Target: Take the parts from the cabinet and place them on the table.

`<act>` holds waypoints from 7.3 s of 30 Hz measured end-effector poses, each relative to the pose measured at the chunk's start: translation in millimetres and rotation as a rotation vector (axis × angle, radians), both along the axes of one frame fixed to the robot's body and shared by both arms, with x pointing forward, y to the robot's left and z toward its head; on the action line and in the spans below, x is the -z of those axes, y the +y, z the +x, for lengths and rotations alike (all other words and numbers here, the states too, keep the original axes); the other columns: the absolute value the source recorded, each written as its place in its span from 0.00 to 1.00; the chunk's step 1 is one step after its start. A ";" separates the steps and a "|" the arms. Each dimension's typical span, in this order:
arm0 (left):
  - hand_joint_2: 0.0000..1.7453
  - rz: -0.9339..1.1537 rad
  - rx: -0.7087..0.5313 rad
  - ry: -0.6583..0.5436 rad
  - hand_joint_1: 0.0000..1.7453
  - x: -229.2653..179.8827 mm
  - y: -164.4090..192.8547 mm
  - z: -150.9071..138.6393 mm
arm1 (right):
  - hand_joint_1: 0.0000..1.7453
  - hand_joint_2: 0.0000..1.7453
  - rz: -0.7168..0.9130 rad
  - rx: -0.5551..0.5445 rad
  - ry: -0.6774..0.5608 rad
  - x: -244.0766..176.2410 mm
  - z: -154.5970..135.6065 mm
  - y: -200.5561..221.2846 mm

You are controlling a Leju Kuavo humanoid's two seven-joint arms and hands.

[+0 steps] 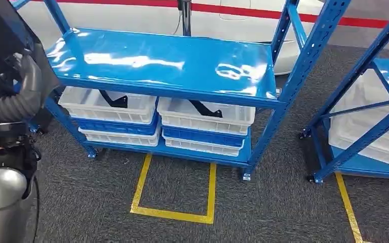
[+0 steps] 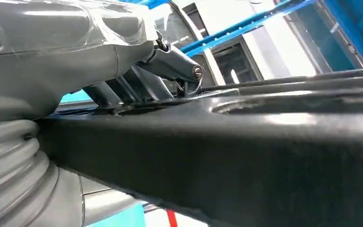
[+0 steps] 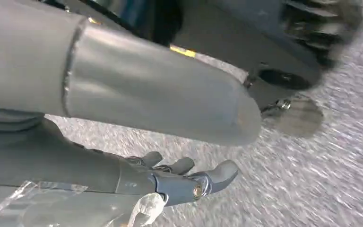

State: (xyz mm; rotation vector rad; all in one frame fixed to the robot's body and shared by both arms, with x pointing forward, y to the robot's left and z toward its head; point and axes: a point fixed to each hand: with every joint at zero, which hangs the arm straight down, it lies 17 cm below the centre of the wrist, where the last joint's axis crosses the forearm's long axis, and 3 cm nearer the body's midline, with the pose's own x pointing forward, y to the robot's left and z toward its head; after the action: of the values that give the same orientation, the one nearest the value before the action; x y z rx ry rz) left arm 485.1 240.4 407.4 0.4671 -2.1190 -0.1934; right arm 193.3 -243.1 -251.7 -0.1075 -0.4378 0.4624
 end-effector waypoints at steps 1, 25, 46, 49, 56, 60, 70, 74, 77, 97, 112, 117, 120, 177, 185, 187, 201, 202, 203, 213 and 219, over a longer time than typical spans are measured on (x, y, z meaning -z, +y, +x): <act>1.00 0.002 0.000 0.000 1.00 0.4 -0.3 -0.1 | 0.00 0.00 0.000 0.001 0.000 0.0 -0.1 0.0; 1.00 0.037 0.016 -0.004 1.00 -3.1 -7.6 0.4 | 0.00 0.00 0.009 0.024 0.006 -0.9 4.2 -5.5; 1.00 0.071 0.030 0.024 1.00 1.9 -18.4 1.9 | 0.00 0.00 0.022 0.043 0.021 0.3 -0.1 -3.5; 1.00 0.076 0.021 0.058 1.00 9.3 -17.1 4.6 | 0.00 0.00 0.025 0.053 0.027 1.1 -2.7 -2.6; 1.00 0.097 -0.040 0.043 1.00 6.4 -9.3 4.7 | 0.00 0.00 0.049 0.067 0.023 1.7 -7.4 2.4; 1.00 0.098 -0.064 0.068 1.00 12.5 -5.7 7.2 | 0.00 0.00 0.052 0.076 0.022 1.6 -6.9 1.8; 1.00 0.108 -0.069 0.112 1.00 26.3 -5.8 12.0 | 0.00 0.00 0.058 0.079 0.038 4.3 -16.4 1.7; 1.00 0.113 -0.073 0.104 1.00 24.5 -5.5 12.5 | 0.00 0.00 0.073 0.076 0.042 3.1 -13.3 4.1; 1.00 0.119 -0.076 0.088 1.00 18.6 -4.8 13.1 | 0.00 0.00 0.079 0.074 0.038 2.1 -11.2 6.9; 1.00 0.129 -0.060 0.076 1.00 14.2 -7.8 14.0 | 0.00 0.00 0.061 0.067 0.027 1.9 -8.8 3.0; 1.00 0.156 -0.049 0.124 1.00 30.4 -13.6 16.3 | 0.00 0.00 0.081 0.060 0.051 4.8 -21.9 11.3; 1.00 0.145 -0.059 0.141 1.00 37.4 -9.9 16.3 | 0.00 0.00 0.093 0.057 0.054 4.5 -23.6 18.6; 1.00 0.166 -0.056 0.167 1.00 45.3 -11.0 17.3 | 0.00 0.00 0.097 0.054 0.059 4.9 -25.5 18.6; 1.00 0.312 0.139 0.201 1.00 42.6 -61.9 15.4 | 0.00 0.00 -0.159 -0.122 -0.038 -11.8 40.3 -62.1; 1.00 0.299 0.131 0.179 1.00 37.4 -58.3 15.1 | 0.00 0.00 -0.144 -0.127 -0.033 -11.4 39.6 -54.9; 1.00 0.297 0.131 0.178 1.00 36.9 -57.4 15.0 | 0.00 0.00 -0.137 -0.129 -0.033 -11.5 39.6 -51.5; 1.00 0.284 0.161 0.162 1.00 31.1 -62.9 13.1 | 0.00 0.00 -0.097 -0.143 0.002 -5.2 21.0 -41.2; 1.00 0.282 0.163 0.163 1.00 31.3 -63.2 13.0 | 0.00 0.00 -0.093 -0.143 -0.003 -6.1 23.5 -38.3; 1.00 0.282 0.162 0.163 1.00 31.2 -62.8 13.1 | 0.00 0.00 -0.088 -0.145 -0.005 -6.5 24.3 -34.8; 1.00 0.276 0.164 0.168 1.00 31.6 -62.7 14.4 | 0.00 0.00 -0.078 -0.147 0.006 -4.8 18.9 -32.4; 1.00 0.259 0.159 0.157 1.00 25.5 -60.0 15.3 | 0.00 0.00 -0.061 -0.145 0.000 -5.9 21.0 -24.7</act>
State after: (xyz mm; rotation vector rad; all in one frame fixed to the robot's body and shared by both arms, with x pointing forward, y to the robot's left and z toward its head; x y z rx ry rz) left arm 500.4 180.5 381.9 0.4188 -1.9846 -0.5830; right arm 214.4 -267.8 -245.8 -0.1355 -0.4328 0.6188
